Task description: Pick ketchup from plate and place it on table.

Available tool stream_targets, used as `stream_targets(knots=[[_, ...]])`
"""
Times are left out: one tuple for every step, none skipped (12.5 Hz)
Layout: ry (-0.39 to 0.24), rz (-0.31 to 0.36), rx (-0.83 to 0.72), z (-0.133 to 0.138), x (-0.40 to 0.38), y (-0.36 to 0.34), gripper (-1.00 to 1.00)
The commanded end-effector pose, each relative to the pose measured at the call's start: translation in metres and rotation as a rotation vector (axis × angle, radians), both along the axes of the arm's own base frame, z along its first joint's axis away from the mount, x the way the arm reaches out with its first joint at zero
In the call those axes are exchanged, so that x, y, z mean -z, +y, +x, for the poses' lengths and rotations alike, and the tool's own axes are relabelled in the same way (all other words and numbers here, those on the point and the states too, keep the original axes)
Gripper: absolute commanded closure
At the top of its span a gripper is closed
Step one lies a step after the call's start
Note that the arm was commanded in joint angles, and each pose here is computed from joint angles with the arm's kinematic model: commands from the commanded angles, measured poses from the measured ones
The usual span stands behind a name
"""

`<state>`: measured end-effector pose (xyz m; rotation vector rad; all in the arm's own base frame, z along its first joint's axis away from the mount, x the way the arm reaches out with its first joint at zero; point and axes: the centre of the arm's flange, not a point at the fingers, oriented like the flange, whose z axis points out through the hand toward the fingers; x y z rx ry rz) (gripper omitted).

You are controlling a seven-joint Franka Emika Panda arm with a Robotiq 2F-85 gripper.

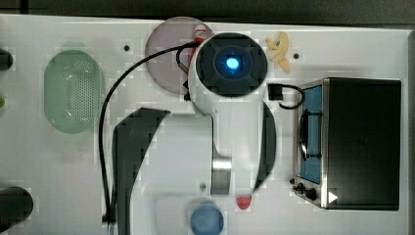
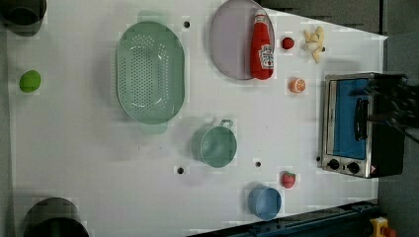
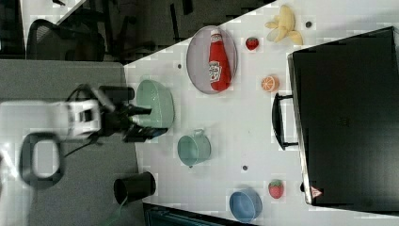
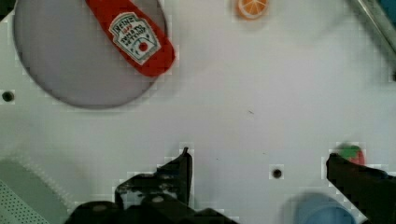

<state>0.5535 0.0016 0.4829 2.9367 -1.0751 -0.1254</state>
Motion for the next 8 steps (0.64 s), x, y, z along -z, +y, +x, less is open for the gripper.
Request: stream_targets(knots=[[-0.036, 0.012, -0.141, 0.021, 0.02, 0.01, -1.0], [-0.044, 0.018, -0.184, 0.029, 0.033, 0.011, -1.0], [-0.041, 0.024, -0.221, 0.036, 0.047, 0.011, -1.0], [-0.037, 0.03, -0.254, 0.043, 0.061, 0.011, -1.0], [-0.026, 0.036, -0.284, 0.048, 0.075, 0.01, -1.0], [-0.029, 0.042, -0.318, 0.056, 0.086, 0.011, -1.0], [-0.025, 0.048, -0.362, 0.062, 0.098, 0.011, -1.0], [-0.03, 0.054, -0.414, 0.069, 0.108, 0.012, -1.0]])
